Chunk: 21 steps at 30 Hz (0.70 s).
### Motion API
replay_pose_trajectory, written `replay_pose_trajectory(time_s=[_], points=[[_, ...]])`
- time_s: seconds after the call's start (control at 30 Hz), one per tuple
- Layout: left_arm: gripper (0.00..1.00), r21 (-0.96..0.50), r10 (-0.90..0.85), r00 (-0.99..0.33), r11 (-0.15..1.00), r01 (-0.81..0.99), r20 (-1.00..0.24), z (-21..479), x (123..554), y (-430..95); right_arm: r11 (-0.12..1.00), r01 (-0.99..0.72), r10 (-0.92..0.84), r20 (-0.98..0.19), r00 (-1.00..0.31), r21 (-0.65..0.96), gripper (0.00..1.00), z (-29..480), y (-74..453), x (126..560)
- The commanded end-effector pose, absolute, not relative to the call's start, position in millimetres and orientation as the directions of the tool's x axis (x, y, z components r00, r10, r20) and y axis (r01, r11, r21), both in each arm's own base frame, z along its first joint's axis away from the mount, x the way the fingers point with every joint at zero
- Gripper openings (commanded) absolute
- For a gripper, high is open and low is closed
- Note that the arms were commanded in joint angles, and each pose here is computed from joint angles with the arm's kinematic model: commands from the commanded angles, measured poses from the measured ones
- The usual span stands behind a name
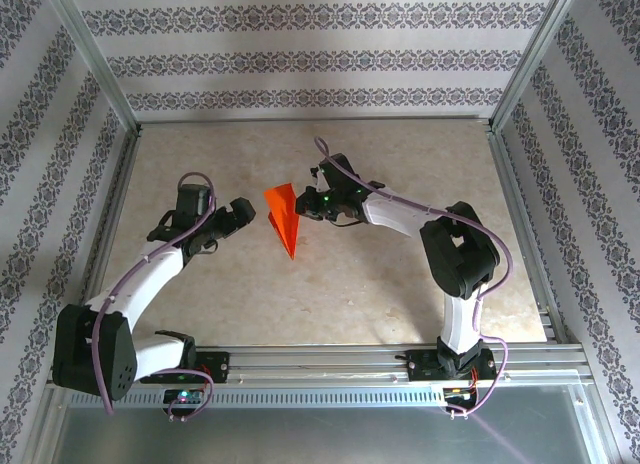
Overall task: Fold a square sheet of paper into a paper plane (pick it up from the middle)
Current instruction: Turn over a paper plane at the center of the table.
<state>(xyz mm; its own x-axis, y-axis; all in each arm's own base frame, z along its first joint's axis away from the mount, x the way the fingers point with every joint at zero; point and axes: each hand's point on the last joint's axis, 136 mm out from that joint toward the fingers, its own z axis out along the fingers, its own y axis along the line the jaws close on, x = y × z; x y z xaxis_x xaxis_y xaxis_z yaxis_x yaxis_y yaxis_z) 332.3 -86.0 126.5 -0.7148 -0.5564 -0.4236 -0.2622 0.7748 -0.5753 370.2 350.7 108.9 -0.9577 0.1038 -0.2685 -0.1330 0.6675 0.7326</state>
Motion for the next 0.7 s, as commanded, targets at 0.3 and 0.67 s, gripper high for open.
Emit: replay_pose_trajectory(time_s=[0.3, 0.67], points=[[0.85, -0.72, -0.604, -0.758, 0.638, -0.273, -0.247, 97, 334, -119, 0.566, -0.115, 0.08, -0.193, -0.978, 0.816, 0.07, 64, 347, 364], [0.63, -0.753, -0.549, -0.829, 0.59, -0.293, -0.107, 62, 341, -162, 0.599, -0.062, 0.093, -0.146, -0.985, 0.798, 0.1, 35, 328, 361]])
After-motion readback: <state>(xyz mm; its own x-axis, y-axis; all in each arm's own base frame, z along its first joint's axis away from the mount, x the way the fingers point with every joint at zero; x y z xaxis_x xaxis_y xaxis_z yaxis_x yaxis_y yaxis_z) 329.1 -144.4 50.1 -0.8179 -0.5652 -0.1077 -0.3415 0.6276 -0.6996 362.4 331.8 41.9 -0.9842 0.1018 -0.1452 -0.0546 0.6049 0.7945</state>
